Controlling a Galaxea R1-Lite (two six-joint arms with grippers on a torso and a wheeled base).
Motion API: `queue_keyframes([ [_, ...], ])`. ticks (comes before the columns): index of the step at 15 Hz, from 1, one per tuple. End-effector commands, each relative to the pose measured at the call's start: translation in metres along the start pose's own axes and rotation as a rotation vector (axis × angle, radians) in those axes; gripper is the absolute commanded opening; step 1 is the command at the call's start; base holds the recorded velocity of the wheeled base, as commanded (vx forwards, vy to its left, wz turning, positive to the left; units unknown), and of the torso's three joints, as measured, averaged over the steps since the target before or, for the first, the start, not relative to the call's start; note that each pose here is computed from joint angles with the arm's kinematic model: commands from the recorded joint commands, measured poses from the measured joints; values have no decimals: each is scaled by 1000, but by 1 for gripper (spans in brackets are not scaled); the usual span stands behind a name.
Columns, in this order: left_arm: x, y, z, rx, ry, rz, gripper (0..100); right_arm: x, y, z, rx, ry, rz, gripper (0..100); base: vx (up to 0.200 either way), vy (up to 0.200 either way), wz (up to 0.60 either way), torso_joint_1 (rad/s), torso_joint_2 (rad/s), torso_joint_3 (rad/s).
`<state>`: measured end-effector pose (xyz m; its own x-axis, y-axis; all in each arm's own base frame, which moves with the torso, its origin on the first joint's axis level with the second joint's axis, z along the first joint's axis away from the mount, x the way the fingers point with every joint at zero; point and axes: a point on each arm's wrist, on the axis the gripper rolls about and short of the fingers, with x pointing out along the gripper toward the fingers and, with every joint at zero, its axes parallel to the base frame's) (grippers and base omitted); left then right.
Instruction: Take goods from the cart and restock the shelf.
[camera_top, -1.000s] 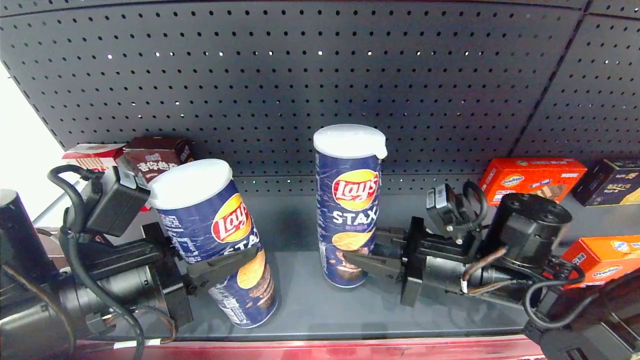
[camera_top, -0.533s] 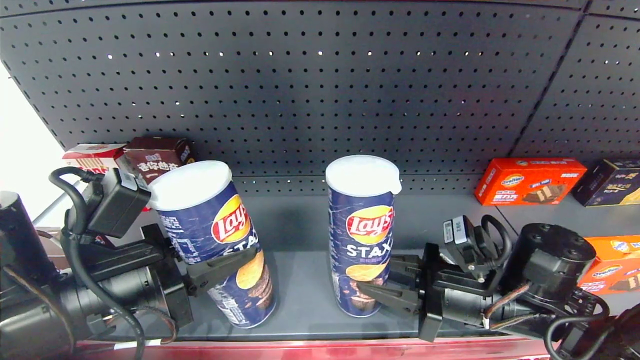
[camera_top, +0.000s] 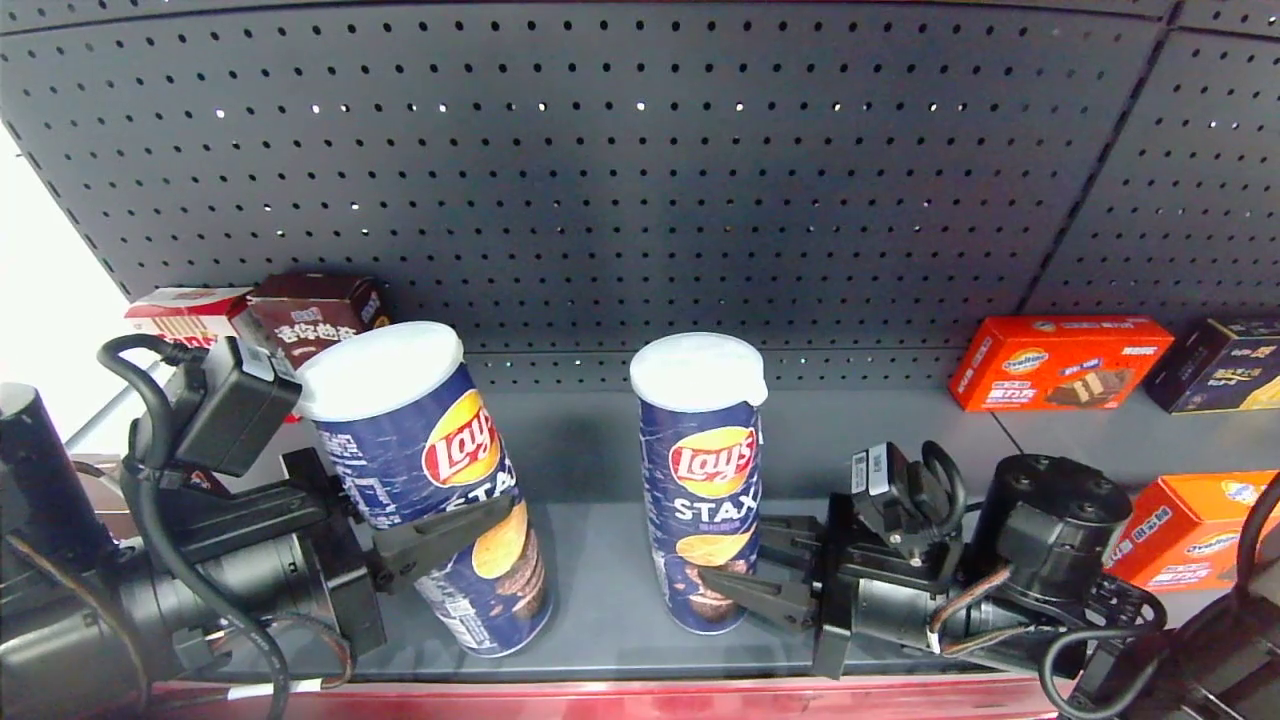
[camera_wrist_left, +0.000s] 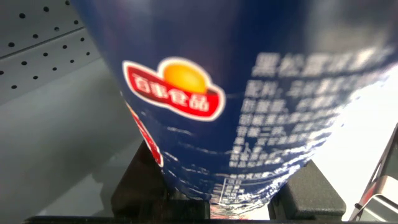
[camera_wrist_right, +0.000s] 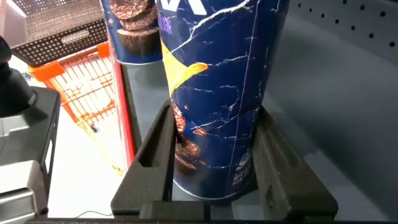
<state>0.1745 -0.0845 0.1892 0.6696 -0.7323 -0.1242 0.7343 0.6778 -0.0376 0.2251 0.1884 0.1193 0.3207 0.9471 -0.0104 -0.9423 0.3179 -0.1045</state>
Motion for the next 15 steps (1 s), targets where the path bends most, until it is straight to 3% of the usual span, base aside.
queue_keyframes([
  [1,0,0,0,0,0,0,0,4,-1,-9,12,19,2,0,0,0,0,0,0,0],
  [8,0,0,0,1,-1,-2,0,2,0,-10,9,19,3,0,0,0,0,0,0,0],
  [9,0,0,0,0,0,0,0,2,0,-9,7,15,0,100,0,0,0,0,0,0],
  [15,-7,-3,-2,0,-4,0,0,-24,12,5,1,7,-33,100,0,0,0,0,0,0],
])
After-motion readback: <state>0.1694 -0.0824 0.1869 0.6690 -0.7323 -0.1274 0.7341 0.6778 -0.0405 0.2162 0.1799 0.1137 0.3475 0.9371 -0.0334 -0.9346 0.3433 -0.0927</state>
